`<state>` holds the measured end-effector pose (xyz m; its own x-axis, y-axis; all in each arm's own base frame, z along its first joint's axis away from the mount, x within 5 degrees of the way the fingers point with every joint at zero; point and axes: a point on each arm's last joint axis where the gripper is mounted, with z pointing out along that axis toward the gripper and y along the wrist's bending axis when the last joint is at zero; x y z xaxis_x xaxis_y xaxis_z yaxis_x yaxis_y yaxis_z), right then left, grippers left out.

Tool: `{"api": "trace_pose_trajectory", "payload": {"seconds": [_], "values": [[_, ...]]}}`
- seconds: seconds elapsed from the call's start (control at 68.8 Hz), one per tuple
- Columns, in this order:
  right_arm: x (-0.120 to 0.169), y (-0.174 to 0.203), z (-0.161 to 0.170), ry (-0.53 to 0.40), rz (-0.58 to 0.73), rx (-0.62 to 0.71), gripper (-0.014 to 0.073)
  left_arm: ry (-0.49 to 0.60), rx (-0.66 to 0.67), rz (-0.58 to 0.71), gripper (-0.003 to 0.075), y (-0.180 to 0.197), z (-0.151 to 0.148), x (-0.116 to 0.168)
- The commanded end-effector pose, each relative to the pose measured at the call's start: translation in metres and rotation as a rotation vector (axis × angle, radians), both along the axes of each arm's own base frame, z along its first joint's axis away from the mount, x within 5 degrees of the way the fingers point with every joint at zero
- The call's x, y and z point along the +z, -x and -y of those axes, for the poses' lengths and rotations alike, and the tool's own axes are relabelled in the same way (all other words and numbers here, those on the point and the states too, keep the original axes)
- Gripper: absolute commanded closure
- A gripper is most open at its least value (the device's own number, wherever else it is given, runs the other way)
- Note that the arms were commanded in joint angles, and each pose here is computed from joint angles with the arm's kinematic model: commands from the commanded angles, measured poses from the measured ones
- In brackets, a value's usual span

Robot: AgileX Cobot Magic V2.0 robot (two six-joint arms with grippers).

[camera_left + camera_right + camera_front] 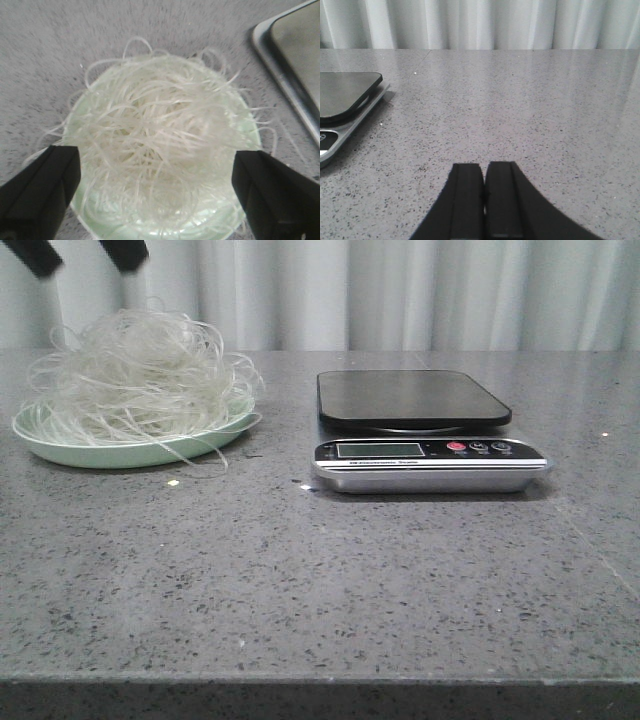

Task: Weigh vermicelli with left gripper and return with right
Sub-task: 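Lower the left gripper into the vermicelli on the green plate and grasp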

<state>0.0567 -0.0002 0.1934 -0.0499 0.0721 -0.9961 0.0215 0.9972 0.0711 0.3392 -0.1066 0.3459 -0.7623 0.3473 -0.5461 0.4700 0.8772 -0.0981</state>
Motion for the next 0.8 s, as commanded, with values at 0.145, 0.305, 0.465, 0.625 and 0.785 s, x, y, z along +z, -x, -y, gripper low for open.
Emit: {"api": "trace_pose_trajectory", "payload": {"seconds": [0.145, 0.305, 0.465, 0.625, 0.785], "values": [[0.010, 0.002, 0.001, -0.017, 0.100, -0.014, 0.0444, 0.026, -0.004, -0.025, 0.0059, -0.019, 0.010, -0.016], [0.010, 0.002, 0.001, -0.017, 0.100, -0.014, 0.0444, 0.017, -0.005, -0.060, 0.0062, -0.025, 0.012, -0.029], [0.010, 0.002, 0.001, -0.017, 0.100, -0.014, 0.0444, 0.014, -0.007, -0.073, 0.0113, -0.025, 0.012, -0.031], [0.010, 0.002, 0.001, -0.017, 0.100, -0.014, 0.0444, 0.010, -0.012, -0.089, 0.0298, -0.023, 0.012, -0.031], [0.010, 0.002, 0.001, -0.017, 0.100, -0.014, 0.0444, 0.009, -0.013, -0.091, 0.0533, -0.023, 0.011, -0.031]]}}
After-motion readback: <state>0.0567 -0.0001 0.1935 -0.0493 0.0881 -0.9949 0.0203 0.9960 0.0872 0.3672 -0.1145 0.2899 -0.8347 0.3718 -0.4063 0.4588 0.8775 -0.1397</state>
